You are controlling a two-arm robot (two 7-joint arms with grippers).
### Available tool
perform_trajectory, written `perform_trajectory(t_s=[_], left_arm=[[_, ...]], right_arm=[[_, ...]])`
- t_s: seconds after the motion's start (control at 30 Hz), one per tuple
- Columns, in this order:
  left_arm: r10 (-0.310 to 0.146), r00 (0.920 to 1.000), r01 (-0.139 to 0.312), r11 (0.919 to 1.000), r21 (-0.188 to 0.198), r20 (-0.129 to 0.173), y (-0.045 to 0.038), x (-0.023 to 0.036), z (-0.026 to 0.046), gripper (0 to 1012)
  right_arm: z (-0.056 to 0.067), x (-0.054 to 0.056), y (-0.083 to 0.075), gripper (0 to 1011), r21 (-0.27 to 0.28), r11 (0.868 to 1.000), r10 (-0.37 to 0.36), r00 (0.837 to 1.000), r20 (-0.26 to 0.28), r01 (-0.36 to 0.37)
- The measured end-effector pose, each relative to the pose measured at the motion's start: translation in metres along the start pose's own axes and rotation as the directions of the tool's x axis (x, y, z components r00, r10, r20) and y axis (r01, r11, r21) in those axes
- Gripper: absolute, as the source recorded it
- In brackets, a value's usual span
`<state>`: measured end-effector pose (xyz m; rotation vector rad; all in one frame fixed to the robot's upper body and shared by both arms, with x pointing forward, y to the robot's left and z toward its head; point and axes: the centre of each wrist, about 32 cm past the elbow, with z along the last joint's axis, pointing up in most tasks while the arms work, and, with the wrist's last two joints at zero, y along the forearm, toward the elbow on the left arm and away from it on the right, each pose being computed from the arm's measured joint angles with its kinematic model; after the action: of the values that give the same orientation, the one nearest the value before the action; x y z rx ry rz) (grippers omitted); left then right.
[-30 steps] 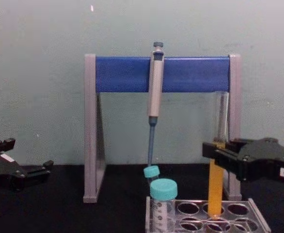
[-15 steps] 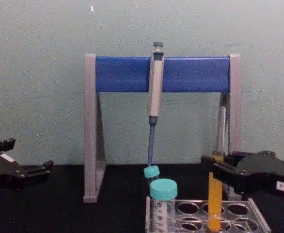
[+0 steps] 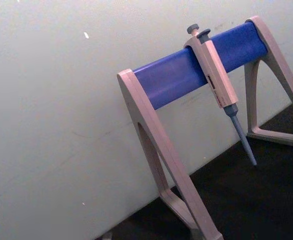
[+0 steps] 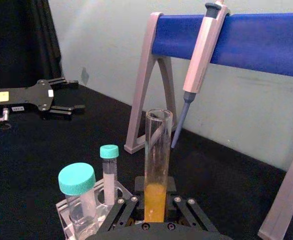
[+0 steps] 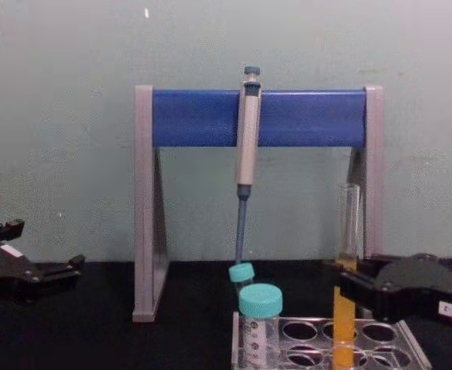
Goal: Pick up the test tube from the test tube rack, shake it, then place it back into the test tube rack.
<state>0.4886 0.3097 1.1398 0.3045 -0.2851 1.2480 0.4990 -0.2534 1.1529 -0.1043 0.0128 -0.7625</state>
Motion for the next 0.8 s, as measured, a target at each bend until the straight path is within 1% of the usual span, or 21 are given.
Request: perform_trajectory(t_s=[0.8], left_arm=[[0.000,1.0000,0.000,1.0000,0.000,0.000,0.0000,0.0000,0.0000,1001]], right_arm=[[-0.0065,-0.0016,0.0022,229,-0.021,1.000,-0.001,1.000,-0.021,0.000]])
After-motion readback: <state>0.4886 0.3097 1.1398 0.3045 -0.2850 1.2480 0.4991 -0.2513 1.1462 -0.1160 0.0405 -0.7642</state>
